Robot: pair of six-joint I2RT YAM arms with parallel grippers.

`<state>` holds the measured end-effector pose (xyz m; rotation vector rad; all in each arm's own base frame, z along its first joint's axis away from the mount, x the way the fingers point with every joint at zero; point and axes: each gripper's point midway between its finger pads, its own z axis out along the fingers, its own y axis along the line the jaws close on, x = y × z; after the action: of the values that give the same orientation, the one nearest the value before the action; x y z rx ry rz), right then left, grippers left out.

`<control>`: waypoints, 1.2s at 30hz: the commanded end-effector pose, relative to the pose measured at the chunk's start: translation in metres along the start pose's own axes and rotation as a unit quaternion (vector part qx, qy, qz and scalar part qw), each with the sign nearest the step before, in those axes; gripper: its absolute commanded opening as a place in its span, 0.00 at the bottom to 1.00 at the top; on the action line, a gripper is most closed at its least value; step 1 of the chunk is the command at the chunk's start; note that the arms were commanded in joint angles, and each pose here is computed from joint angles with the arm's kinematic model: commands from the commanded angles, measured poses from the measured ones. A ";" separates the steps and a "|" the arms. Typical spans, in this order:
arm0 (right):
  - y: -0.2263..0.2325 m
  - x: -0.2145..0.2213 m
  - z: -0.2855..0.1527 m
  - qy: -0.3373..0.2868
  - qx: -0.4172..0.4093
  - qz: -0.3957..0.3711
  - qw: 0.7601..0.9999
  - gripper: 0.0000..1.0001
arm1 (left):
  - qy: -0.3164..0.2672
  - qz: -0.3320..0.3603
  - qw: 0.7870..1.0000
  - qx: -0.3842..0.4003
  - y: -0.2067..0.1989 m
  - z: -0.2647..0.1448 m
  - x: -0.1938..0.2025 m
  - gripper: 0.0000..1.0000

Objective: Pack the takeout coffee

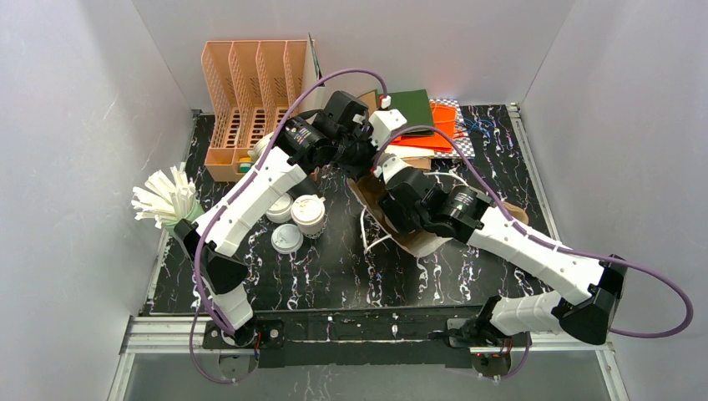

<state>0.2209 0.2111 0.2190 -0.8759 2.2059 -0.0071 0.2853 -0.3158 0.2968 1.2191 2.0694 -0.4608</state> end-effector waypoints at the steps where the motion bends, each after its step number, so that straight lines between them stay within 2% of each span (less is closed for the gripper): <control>1: 0.011 0.000 0.003 -0.004 -0.022 0.017 1.000 0.03 | -0.013 -0.002 1.000 0.014 -0.007 -0.005 -0.007 0.00; 23: 0.006 0.015 0.027 0.018 0.012 -0.016 1.000 0.02 | 0.004 -0.015 0.999 0.033 -0.015 -0.006 0.001 0.00; 30: 0.010 0.021 0.035 0.026 0.011 -0.014 1.000 0.02 | 0.029 -0.043 0.997 0.064 -0.026 0.002 0.012 0.00; 36: 0.019 0.035 0.039 0.048 -0.010 0.003 0.999 0.02 | 0.027 -0.069 0.995 0.070 -0.022 0.002 0.019 0.00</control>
<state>0.2218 0.2151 0.1750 -0.9181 2.2509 -0.0430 0.2775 -0.3151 0.2769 1.1943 2.1861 -0.5279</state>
